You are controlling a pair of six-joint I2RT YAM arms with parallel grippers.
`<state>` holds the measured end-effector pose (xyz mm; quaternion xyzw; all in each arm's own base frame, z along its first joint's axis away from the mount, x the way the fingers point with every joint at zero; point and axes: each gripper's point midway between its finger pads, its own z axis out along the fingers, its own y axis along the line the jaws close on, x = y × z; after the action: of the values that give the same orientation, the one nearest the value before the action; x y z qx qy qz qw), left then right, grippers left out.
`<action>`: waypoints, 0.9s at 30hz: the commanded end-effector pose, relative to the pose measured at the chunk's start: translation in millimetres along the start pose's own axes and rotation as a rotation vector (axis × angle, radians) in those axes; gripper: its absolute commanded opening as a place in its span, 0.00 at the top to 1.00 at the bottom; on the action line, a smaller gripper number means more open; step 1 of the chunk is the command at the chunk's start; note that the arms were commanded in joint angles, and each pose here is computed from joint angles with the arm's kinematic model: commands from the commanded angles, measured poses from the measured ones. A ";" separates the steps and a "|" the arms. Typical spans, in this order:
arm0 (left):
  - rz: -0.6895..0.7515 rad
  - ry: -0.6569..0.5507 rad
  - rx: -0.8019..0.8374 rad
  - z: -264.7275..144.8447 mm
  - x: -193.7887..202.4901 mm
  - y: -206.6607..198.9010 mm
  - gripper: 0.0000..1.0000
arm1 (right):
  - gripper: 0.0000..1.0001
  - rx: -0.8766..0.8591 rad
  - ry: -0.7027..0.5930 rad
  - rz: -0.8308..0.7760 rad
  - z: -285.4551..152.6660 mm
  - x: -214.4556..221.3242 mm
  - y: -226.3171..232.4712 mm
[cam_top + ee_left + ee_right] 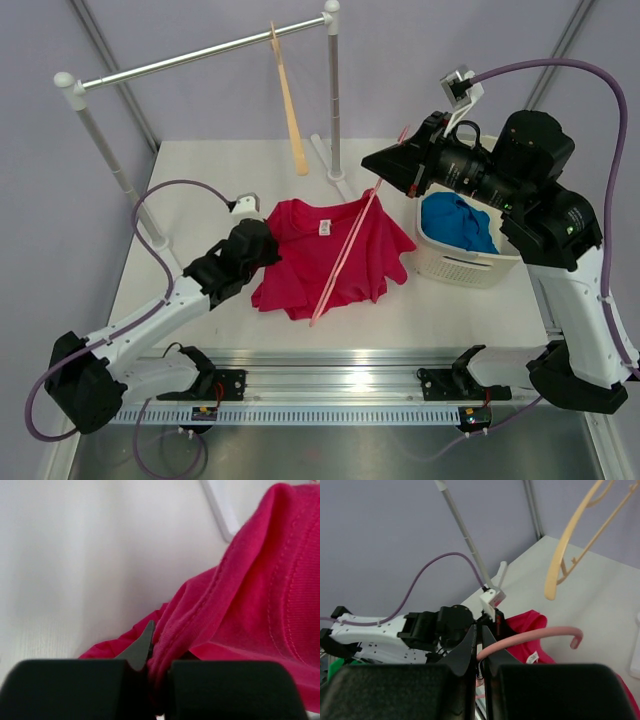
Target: Remove the t-shirt from the hanger
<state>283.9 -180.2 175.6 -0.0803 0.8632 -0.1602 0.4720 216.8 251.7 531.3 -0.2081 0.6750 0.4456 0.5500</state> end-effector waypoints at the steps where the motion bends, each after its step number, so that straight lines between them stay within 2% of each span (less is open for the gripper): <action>1: -0.056 -0.046 -0.085 13.0 -8.5 17.7 1.00 | 1.00 -0.162 -0.065 -0.045 -16.2 -26.9 37.9; 7: -0.055 0.022 -0.106 32.3 -0.4 20.8 1.00 | 1.00 -0.134 -0.061 -0.072 -27.8 -24.5 36.2; 10: -0.039 0.033 -0.088 27.8 -4.6 16.0 1.00 | 1.00 -0.118 -0.047 -0.086 -36.1 -19.7 35.1; 11: -0.039 0.026 -0.075 25.1 -8.1 13.4 0.97 | 1.00 -0.119 -0.047 -0.089 -38.5 -19.3 36.0; 14: -0.030 0.021 0.015 7.1 -21.9 -3.3 0.27 | 1.00 -0.095 -0.034 -0.092 -44.5 -14.9 32.9; 15: 0.001 0.032 0.093 -7.0 -28.4 -16.6 0.03 | 1.00 -0.063 -0.039 -0.102 -48.7 -14.0 28.2; 17: 0.035 0.034 0.173 -24.8 -36.8 -28.8 0.01 | 1.00 -0.014 -0.021 -0.106 -51.1 -4.2 17.2; 20: 0.067 -0.041 0.367 -82.9 -67.8 -53.1 0.01 | 1.00 0.082 0.015 -0.130 -52.1 18.7 -8.6; 21: 0.080 -0.038 0.392 -88.0 -69.9 -57.6 0.01 | 1.00 0.093 0.035 -0.133 -50.8 26.8 -13.8; 23: 0.098 -0.115 0.509 -133.7 -94.6 -69.8 0.01 | 1.00 0.108 0.118 -0.131 -46.3 55.2 -26.5; 27: 0.175 -0.166 0.776 -209.6 -109.8 -96.0 0.01 | 1.00 0.109 0.220 -0.098 -34.1 99.8 -44.2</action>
<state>212.6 -185.5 360.4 0.0633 0.7534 -0.3608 0.5460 186.6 217.2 460.8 -0.2509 0.7157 0.3799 0.5296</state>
